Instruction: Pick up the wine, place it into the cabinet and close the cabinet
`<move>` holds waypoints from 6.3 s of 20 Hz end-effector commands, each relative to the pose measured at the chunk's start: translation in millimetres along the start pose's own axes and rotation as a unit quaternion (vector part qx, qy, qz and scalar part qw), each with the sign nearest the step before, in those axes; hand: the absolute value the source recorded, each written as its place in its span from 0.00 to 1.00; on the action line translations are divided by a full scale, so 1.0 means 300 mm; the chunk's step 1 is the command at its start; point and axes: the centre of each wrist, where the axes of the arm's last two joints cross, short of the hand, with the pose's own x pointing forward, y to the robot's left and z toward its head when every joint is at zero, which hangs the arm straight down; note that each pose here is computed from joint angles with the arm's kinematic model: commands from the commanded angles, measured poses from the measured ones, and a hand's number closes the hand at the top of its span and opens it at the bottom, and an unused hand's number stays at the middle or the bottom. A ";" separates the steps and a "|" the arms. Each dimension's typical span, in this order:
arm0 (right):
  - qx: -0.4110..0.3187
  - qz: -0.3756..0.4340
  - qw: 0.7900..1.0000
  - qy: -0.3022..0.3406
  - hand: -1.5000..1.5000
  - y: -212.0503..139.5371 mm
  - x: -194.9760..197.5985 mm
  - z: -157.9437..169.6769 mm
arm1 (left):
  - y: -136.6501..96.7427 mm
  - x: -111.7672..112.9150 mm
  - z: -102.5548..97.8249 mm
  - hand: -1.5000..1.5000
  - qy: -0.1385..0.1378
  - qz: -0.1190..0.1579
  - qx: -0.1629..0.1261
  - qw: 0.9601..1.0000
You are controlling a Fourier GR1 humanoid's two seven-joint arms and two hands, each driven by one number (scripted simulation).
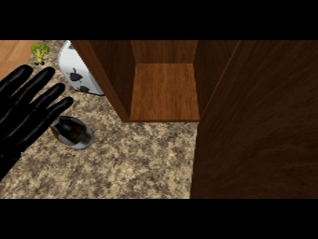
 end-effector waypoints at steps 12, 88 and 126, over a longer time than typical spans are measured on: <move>0.002 0.006 0.999 -0.046 0.00 0.004 0.161 0.085 | 0.094 0.066 0.040 0.00 -0.030 -0.042 0.052 0.997; 0.013 0.003 0.999 -0.041 0.00 0.014 0.178 0.084 | 0.712 -0.856 0.088 0.00 0.145 -0.062 0.107 0.982; 0.010 -0.002 0.999 -0.047 0.00 0.023 0.198 0.092 | 0.631 -1.030 0.072 1.00 0.089 0.078 0.140 0.983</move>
